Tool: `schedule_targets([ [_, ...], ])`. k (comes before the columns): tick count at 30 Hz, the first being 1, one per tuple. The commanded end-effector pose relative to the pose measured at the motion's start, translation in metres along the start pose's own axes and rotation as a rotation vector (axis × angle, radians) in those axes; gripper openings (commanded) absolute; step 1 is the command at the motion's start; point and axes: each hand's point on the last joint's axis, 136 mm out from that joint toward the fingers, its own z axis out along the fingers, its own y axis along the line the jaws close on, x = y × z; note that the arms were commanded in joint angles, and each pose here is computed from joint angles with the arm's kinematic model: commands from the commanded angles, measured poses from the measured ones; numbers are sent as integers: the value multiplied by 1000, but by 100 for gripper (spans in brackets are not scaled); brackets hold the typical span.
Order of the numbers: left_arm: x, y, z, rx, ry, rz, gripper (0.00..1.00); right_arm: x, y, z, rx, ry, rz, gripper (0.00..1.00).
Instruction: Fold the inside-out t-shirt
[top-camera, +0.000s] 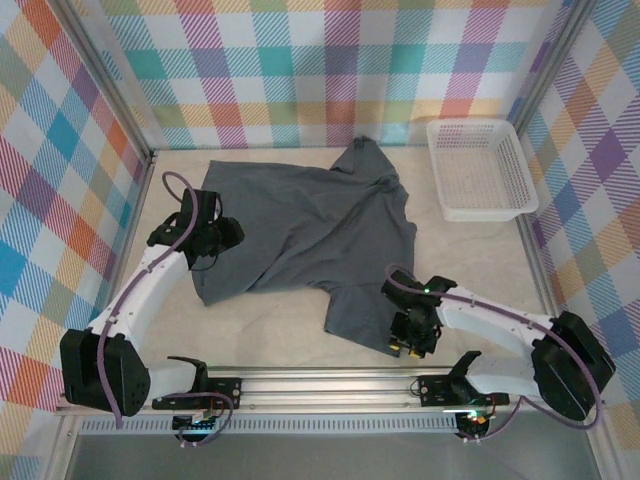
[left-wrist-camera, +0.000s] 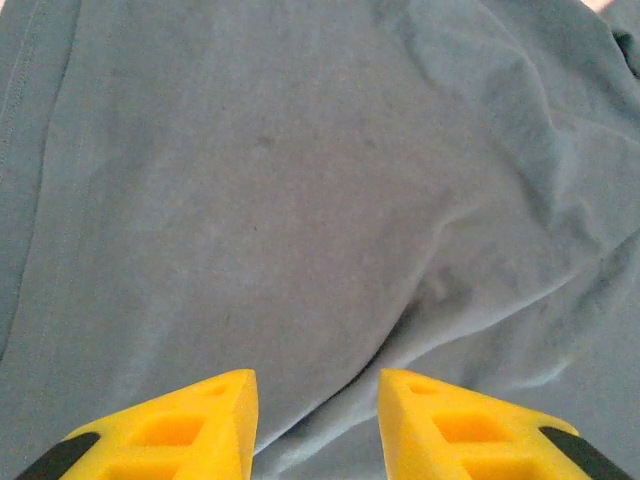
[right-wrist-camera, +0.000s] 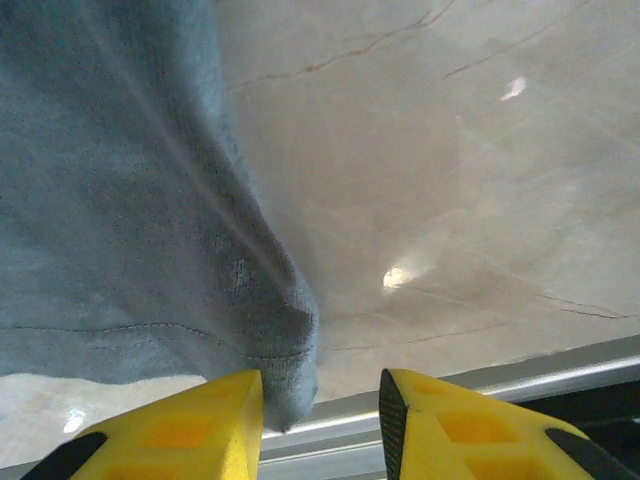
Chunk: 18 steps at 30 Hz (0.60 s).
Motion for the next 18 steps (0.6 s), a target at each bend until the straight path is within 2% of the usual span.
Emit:
schedule_targets([
  [1,-12,-3,-9,-11,-37,15,37,3,6,11,11,6,19,36],
  [6,-9,13,-8,-72,-58,6,48,3,7,28,62,5,2,35],
  [7,-8,19,-9,-99,-61,-7,50,2,6,30,77,-3,2,32],
  [10,1,41,-12,-205,-47,-59,51,-5,5,21,95,-53,-13,10],
  [11,5,48,-14,-238,-35,-72,51,-10,5,11,99,-91,-20,3],
  [12,10,53,-16,-261,-18,-80,51,-16,5,-1,104,-136,-25,0],
  [15,32,69,-20,-331,55,-122,51,-39,8,-57,63,-317,-56,0],
  [18,58,92,-21,-460,153,-148,47,-65,6,-118,2,-505,-54,0],
])
